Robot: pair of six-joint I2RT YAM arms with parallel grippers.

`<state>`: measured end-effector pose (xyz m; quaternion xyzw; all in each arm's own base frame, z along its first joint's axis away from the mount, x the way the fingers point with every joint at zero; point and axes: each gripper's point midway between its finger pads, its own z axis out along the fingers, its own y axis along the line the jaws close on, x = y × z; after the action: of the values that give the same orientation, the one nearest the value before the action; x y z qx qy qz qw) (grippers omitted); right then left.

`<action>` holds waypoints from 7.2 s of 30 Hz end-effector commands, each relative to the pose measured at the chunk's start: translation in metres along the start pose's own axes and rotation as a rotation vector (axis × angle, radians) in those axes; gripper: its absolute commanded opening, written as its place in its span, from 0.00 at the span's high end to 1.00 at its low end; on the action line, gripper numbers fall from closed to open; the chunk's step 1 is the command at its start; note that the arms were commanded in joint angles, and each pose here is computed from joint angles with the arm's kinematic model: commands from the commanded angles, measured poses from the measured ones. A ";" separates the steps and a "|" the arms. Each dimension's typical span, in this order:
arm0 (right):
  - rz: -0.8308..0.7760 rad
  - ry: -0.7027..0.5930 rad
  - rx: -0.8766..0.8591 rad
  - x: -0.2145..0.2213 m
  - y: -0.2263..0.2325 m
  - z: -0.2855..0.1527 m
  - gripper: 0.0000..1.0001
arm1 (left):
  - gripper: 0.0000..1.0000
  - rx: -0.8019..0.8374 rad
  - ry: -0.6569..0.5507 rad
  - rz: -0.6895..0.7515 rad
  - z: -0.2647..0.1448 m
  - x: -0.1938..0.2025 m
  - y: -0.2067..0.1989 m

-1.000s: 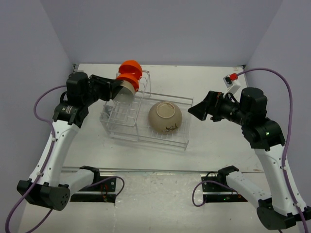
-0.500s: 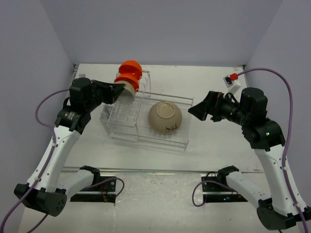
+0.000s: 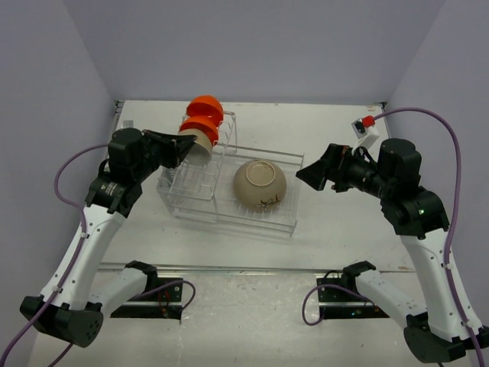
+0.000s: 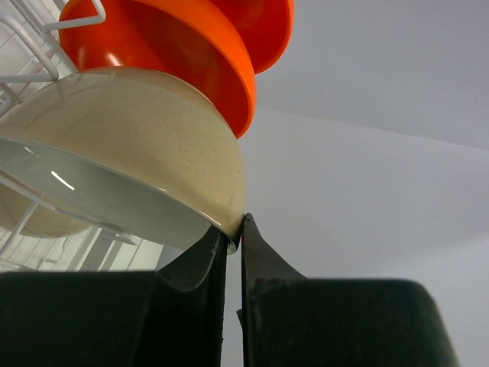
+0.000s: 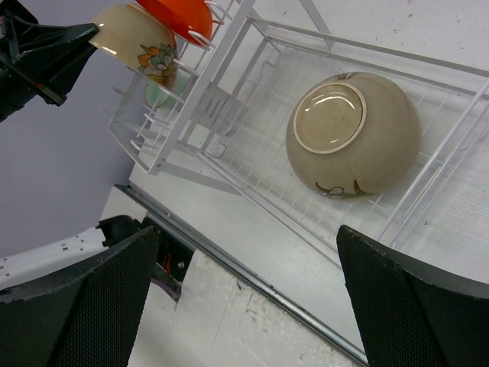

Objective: Unload the bowls from the dish rack

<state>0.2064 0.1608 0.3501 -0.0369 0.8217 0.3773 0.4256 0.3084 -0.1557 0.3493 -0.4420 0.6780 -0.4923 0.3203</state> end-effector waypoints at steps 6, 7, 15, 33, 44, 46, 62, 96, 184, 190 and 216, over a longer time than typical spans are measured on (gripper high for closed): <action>-0.032 -0.023 -0.011 -0.005 0.004 -0.005 0.01 | 1.00 0.183 0.054 0.052 -0.032 0.016 -0.045; -0.032 -0.025 -0.011 -0.005 0.004 -0.004 0.01 | 1.00 0.188 0.062 0.054 -0.034 0.017 -0.044; -0.033 -0.020 -0.019 -0.005 0.006 -0.003 0.01 | 1.00 0.285 0.087 0.065 -0.045 0.024 -0.052; -0.026 -0.009 -0.020 0.002 0.004 -0.004 0.01 | 1.00 0.304 -0.144 0.285 -0.101 -0.006 -0.116; -0.018 0.014 -0.033 0.010 0.004 -0.001 0.01 | 1.00 -0.260 -0.386 0.504 -0.102 -0.070 -0.064; -0.022 0.013 -0.035 0.009 0.004 -0.001 0.01 | 1.00 -0.340 -0.421 0.532 -0.098 -0.082 -0.048; -0.035 0.055 -0.037 0.017 0.005 0.005 0.01 | 1.00 -0.725 -0.607 0.564 -0.055 -0.220 0.023; -0.048 0.058 0.027 0.000 -0.003 0.019 0.01 | 1.00 -1.188 -0.566 0.599 0.009 -0.328 0.168; -0.039 -0.069 -0.033 -0.011 0.022 -0.018 0.01 | 0.54 -0.085 -0.115 -0.038 0.061 -0.029 -0.024; -0.046 -0.064 -0.030 -0.012 0.021 -0.016 0.01 | 0.54 -0.075 -0.116 -0.030 0.076 -0.031 -0.021; -0.046 -0.031 -0.034 -0.005 0.017 -0.009 0.01 | 1.00 0.091 -0.153 -0.024 0.070 -0.032 -0.017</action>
<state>0.1990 0.1639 0.3576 -0.0418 0.8165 0.3763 0.4359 0.3884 -0.1650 0.3322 -0.4797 0.6523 -0.4756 0.3438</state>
